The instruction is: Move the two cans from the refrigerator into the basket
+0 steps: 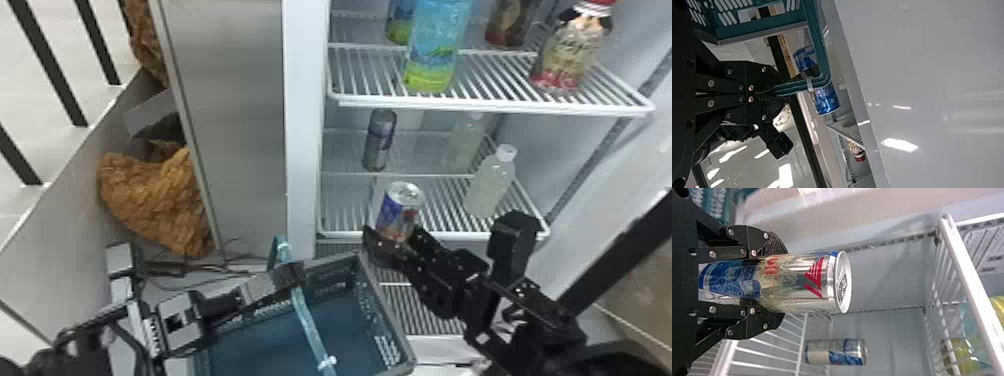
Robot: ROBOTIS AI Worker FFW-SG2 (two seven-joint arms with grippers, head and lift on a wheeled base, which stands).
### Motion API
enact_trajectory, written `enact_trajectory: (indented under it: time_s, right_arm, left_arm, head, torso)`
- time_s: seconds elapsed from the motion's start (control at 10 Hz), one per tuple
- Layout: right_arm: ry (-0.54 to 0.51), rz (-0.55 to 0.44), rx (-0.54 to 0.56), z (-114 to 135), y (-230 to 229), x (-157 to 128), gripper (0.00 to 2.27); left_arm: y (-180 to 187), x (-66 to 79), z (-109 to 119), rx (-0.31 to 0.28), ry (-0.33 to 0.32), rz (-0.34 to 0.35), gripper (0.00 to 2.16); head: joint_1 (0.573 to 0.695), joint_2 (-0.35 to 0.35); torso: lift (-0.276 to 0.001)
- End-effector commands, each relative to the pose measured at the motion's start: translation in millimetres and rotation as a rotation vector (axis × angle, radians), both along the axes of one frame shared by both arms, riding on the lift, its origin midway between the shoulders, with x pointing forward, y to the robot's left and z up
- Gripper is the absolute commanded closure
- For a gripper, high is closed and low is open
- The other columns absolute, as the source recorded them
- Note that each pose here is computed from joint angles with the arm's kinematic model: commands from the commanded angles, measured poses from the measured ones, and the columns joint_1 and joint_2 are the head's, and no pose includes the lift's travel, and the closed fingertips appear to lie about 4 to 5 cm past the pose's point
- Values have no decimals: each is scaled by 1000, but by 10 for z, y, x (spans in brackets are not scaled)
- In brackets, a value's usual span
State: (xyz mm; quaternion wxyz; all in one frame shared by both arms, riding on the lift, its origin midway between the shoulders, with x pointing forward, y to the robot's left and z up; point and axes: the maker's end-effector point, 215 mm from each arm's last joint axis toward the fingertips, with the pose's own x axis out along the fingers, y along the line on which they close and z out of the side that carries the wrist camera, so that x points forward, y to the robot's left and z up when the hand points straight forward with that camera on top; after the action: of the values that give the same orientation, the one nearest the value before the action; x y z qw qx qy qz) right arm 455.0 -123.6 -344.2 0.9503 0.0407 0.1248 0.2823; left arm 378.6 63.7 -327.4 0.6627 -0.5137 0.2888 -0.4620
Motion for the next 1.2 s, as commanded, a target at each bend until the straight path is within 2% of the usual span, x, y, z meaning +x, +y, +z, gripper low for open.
enact_trajectory:
  time_s: [0.0,0.2,0.8,1.1]
  right_arm:
    - [50,37,17,-87,78,-146,1288]
    - [102,95,38,-118,225,-324,1288]
    - [347,297,73,-624,767,-821,1286]
    - [414,390,87,-758,1037,-947,1253]
  left_arm:
    - [-6,-1,-3,-2,2,0,1210]
    - [1,3,5,-1,-1,1,1210]
    - [-2,-4,-7,-1,2,2,1210]
    - [-4,-3,-18,-1,5,3,1210]
  head:
    - [695,-84]
    - [695,-74]
    - [695,-6]
    - [695,48]
  torso:
    - [-219]
    - [-219]
    - [-219]
    - [-219]
